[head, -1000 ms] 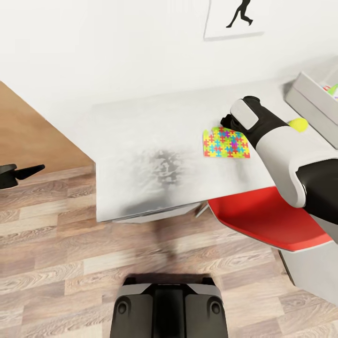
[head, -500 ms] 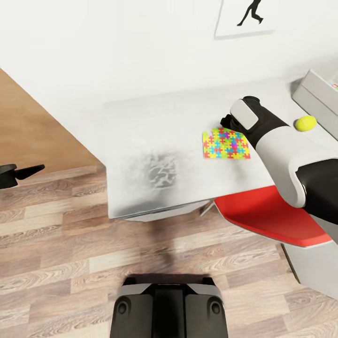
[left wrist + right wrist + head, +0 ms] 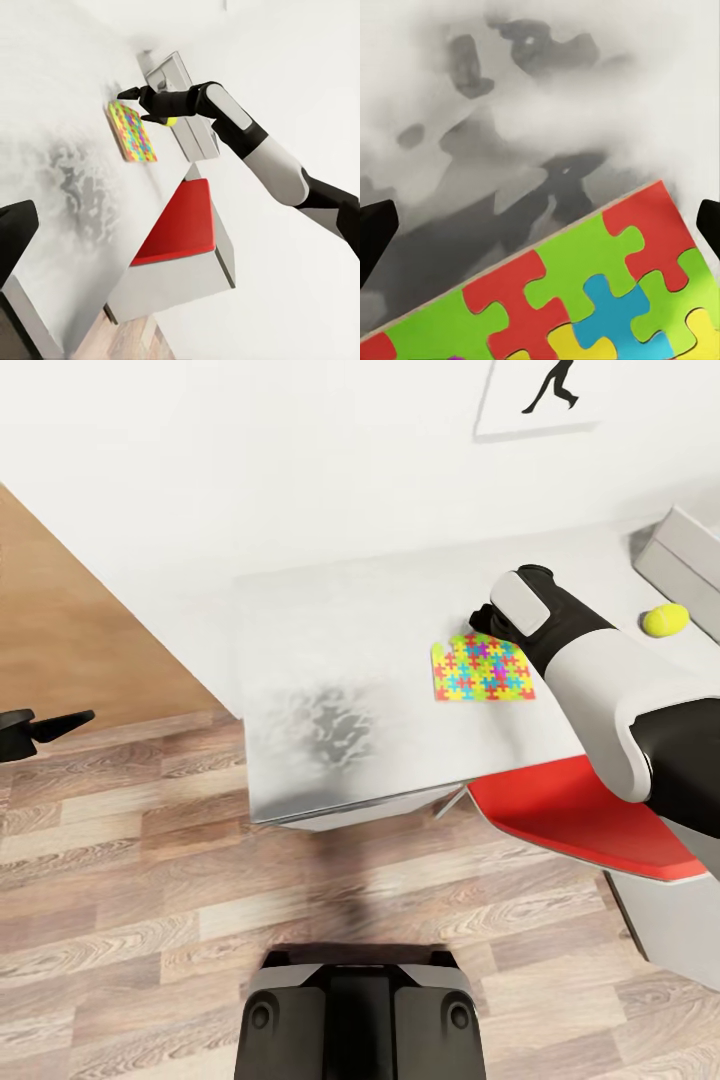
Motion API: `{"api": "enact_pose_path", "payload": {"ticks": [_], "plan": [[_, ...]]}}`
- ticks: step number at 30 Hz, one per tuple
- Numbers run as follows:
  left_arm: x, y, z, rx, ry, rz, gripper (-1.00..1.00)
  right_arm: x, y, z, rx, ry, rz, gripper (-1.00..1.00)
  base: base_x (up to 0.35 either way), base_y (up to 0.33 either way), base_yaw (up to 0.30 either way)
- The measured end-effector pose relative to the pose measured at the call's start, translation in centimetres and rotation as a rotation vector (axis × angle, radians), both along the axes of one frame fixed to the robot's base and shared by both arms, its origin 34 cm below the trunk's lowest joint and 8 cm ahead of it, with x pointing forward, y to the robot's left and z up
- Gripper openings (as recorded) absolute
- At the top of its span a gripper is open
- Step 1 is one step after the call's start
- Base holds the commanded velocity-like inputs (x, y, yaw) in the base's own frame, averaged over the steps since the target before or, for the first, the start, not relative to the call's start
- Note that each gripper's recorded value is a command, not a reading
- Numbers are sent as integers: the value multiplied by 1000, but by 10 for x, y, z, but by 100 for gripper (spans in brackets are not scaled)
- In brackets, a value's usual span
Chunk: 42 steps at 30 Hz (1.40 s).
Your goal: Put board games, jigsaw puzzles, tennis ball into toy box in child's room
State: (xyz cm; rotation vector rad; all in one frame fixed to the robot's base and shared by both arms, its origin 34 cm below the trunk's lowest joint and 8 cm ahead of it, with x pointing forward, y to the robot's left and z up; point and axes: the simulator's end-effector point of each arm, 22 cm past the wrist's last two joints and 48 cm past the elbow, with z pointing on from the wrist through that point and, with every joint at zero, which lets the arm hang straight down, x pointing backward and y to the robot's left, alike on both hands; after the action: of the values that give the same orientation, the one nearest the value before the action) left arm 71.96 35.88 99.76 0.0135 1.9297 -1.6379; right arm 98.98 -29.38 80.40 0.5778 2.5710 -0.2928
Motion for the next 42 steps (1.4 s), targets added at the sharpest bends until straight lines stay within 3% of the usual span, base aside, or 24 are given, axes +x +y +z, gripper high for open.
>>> {"api": "enact_pose_path", "payload": {"ticks": [16, 42], "plan": [[0, 0, 0, 0, 0, 0, 100, -1, 4, -2, 22, 5, -6, 100, -40, 94, 0], [0, -1, 0, -2, 0, -1, 100, -3, 3, -3, 15, 14, 9, 100, -66, 3, 0]]}}
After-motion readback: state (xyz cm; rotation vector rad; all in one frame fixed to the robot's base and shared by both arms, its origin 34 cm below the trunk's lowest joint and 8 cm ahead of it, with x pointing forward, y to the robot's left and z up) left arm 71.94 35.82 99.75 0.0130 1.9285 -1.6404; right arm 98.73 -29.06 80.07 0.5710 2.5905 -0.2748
